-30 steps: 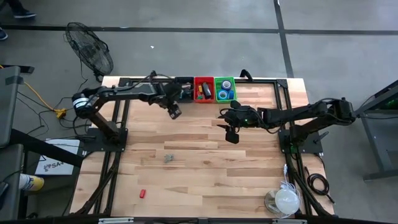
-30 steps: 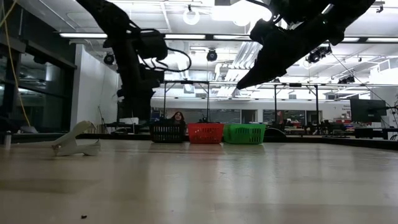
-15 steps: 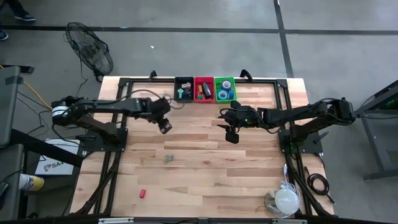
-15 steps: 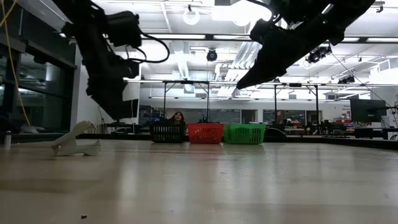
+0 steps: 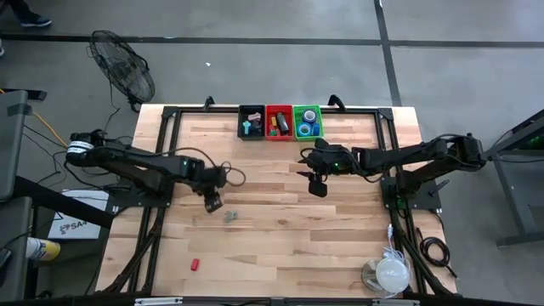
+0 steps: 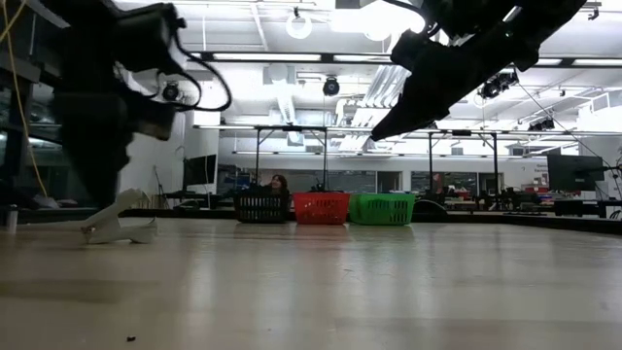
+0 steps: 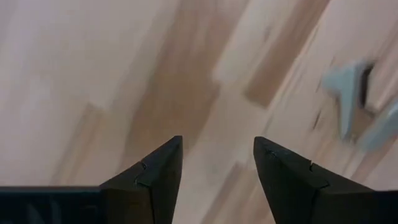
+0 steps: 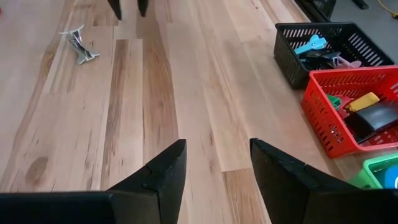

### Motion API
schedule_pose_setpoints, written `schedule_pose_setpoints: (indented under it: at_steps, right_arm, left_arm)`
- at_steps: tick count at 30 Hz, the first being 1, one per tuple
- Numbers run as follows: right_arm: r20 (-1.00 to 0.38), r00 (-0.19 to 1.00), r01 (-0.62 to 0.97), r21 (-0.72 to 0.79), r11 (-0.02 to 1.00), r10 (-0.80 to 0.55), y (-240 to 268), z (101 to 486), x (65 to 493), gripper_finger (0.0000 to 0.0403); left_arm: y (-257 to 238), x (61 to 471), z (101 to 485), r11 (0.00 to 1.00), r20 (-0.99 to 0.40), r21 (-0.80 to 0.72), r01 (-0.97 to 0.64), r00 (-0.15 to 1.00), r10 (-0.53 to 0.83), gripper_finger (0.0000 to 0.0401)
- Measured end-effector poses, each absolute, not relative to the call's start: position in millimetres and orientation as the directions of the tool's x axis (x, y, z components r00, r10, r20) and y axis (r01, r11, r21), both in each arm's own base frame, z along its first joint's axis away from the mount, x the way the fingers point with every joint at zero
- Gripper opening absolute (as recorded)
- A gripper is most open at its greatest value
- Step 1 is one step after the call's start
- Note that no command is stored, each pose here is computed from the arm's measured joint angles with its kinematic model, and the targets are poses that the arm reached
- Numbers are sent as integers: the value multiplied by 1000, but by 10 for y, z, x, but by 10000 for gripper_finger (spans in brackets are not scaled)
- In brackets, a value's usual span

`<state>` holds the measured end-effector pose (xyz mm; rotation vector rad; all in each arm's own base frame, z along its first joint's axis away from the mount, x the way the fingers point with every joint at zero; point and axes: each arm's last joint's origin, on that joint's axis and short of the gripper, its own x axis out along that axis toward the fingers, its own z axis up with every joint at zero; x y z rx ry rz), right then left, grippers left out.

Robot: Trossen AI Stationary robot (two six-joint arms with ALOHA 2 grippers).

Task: Pick and place Stapler, Stapler remover, tape
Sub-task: Put the gray staple remover into the black bin

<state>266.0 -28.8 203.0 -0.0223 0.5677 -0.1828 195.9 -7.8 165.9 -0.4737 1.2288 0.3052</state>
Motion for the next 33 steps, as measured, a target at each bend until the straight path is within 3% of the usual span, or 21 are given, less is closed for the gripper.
schedule_pose_setpoints:
  at_steps: [6,17,33]
  right_arm:
    - [-537,824,174,-60,983,-178,-288,2026,2657,172]
    - [-545,820,179,-50,983,-177,-287,2019,2653,172]
    - [-569,818,101,-3,995,-85,-259,1996,2642,172]
  left_arm:
    - [-296,1872,1564,878,-959,-183,-443,276,-60,193]
    - [-678,1898,1555,916,-899,-286,-281,411,-155,193]
    - [-953,1934,1583,922,-817,-266,-281,574,-61,193]
